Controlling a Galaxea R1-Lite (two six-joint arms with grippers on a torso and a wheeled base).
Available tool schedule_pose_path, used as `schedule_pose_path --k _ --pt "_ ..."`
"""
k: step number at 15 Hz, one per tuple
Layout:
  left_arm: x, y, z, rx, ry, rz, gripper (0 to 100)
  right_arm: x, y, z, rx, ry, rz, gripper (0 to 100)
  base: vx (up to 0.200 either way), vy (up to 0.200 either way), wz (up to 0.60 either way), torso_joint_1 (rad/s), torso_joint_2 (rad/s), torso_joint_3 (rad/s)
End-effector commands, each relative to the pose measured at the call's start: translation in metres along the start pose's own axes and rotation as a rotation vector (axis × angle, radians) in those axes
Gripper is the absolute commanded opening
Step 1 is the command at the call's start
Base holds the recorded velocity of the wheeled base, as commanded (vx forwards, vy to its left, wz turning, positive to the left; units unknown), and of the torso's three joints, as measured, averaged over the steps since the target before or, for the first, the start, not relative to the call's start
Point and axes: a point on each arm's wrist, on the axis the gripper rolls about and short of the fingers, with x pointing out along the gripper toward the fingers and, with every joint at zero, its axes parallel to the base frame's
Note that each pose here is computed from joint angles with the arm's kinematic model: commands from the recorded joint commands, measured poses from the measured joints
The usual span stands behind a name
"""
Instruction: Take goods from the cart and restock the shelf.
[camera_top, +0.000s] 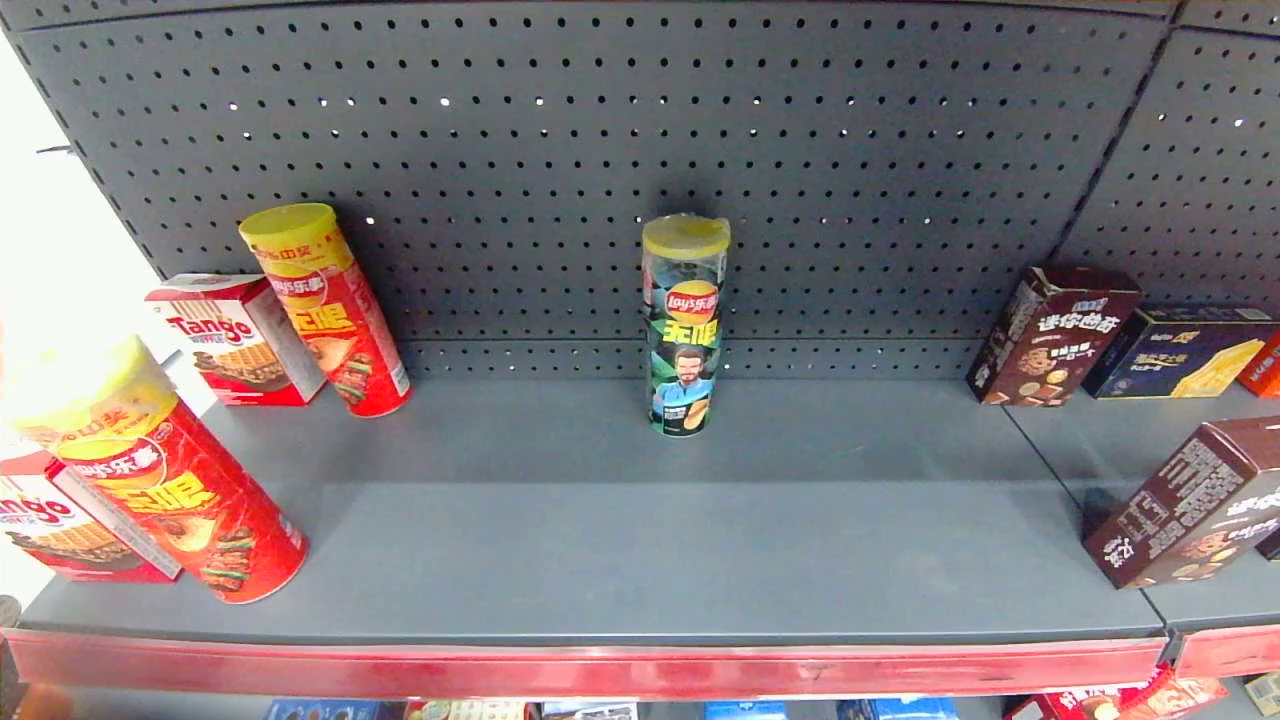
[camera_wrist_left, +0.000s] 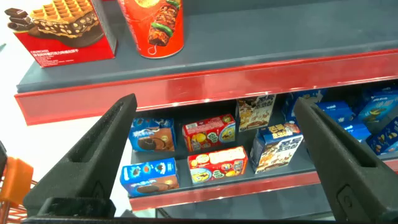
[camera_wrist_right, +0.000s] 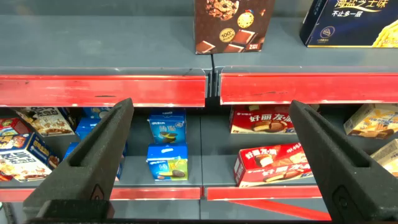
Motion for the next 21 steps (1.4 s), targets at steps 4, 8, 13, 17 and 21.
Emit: schedule_pose_path --k 4,8,13,17,21 --pt "0.0 0.0 0.0 0.001 0.0 0.0 100 0.0001 0.0 0.0 -0.002 0.001 0.0 100 0.0 0.0 0.0 0.0 0.0 0.0" --pt "0.0 0.0 0.0 -0.001 0.0 0.0 100 0.0001 0.0 0.0 0.0 0.001 0.0 100 0.0 0.0 0.0 0.0 0.0 0.0" --pt "0.0 0.0 0.0 -0.001 0.0 0.0 100 0.0001 0.0 0.0 -0.002 0.001 0.0 100 0.0 0.0 0.6 0.003 0.0 0.0" --pt "0.0 0.0 0.0 -0.001 0.0 0.0 100 0.0001 0.0 0.0 -0.002 0.001 0.0 100 0.0 0.0 0.6 0.005 0.01 0.002" --pt "0.0 0.0 0.0 -0.001 0.0 0.0 100 0.0001 0.0 0.0 -0.002 0.001 0.0 100 0.0 0.0 0.15 0.001 0.0 0.001"
